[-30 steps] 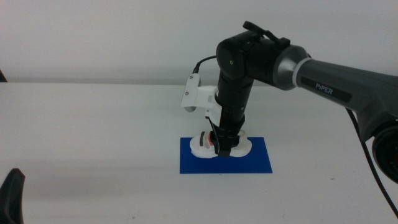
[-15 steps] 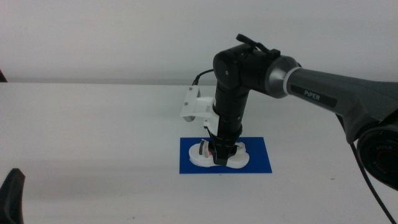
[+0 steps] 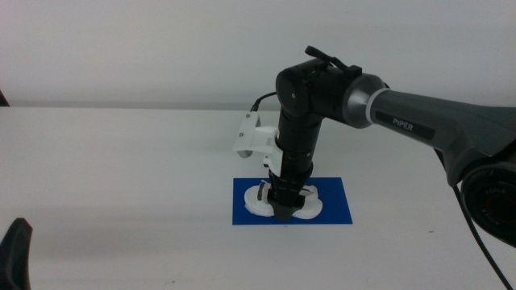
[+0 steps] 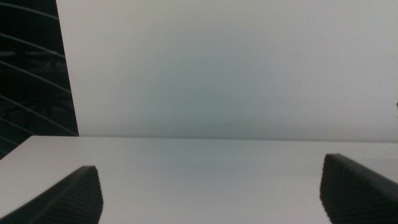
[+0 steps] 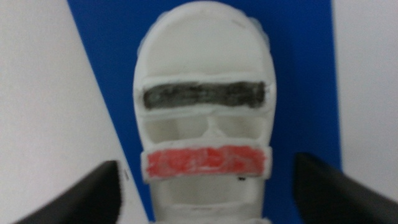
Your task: Use one arm to grab the shoe from the table and place it on the mat.
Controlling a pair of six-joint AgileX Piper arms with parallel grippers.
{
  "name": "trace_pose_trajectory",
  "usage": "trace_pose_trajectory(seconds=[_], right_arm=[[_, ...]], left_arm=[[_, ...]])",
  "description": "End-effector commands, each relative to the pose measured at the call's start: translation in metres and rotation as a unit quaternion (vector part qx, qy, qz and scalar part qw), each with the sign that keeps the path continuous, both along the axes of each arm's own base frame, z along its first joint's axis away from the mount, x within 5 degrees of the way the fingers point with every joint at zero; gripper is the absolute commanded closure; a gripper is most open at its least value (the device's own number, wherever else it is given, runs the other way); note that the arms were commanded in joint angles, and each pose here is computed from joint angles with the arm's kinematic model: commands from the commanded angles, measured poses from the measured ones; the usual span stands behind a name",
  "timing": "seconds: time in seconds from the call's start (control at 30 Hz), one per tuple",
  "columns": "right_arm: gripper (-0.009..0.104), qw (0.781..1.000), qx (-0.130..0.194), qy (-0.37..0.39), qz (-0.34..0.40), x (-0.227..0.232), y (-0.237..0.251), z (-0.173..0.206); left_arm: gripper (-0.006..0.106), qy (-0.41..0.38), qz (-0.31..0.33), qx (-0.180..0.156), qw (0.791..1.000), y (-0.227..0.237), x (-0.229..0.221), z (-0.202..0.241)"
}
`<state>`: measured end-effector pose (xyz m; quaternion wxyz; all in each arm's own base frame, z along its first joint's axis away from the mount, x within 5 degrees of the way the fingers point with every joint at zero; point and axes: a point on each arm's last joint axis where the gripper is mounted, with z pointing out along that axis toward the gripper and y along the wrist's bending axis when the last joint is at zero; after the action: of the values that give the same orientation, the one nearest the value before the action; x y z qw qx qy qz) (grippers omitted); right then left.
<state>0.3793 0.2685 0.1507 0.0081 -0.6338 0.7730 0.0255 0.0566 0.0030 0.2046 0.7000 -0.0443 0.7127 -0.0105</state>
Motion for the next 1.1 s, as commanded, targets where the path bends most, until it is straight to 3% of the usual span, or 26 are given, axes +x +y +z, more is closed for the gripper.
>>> trace_pose_trajectory(seconds=[0.0, 0.17, 0.3, 0.37, 0.47, 0.63, 0.87, 1.07], right_arm=[[0.013, 0.999, 0.015, -0.023, -0.017, 0.004, -0.002, 0.012], [0.012, 0.988, 0.083, -0.106, -0.079, -0.006, -0.010, 0.098], [0.012, 0.968, 0.131, -0.165, -0.139, -0.041, -0.047, 0.174], [0.012, 0.951, 0.161, -0.195, -0.181, -0.065, -0.074, 0.196], [0.012, 0.901, 0.226, -0.250, -0.273, -0.105, -0.125, 0.215], [0.012, 0.794, 0.318, -0.351, -0.382, -0.191, -0.203, 0.211], [0.012, 0.710, 0.390, -0.420, -0.410, -0.277, -0.241, 0.153], [0.012, 0.656, 0.450, -0.465, -0.387, -0.301, -0.247, 0.129]], left_arm=[[0.007, -0.005, 0.000, -0.003, 1.000, 0.000, -0.001, -0.011], [0.007, -0.005, 0.000, -0.003, 1.000, 0.000, -0.001, -0.011], [0.007, -0.005, 0.000, -0.003, 1.000, 0.000, -0.001, -0.011], [0.007, -0.005, 0.000, -0.003, 1.000, 0.000, -0.001, -0.011], [0.007, -0.005, 0.000, -0.003, 1.000, 0.000, -0.001, -0.011], [0.007, -0.005, 0.000, -0.003, 1.000, 0.000, -0.001, -0.011], [0.007, -0.005, 0.000, -0.003, 1.000, 0.000, -0.001, -0.011], [0.007, -0.005, 0.000, -0.003, 1.000, 0.000, -0.001, -0.011]])
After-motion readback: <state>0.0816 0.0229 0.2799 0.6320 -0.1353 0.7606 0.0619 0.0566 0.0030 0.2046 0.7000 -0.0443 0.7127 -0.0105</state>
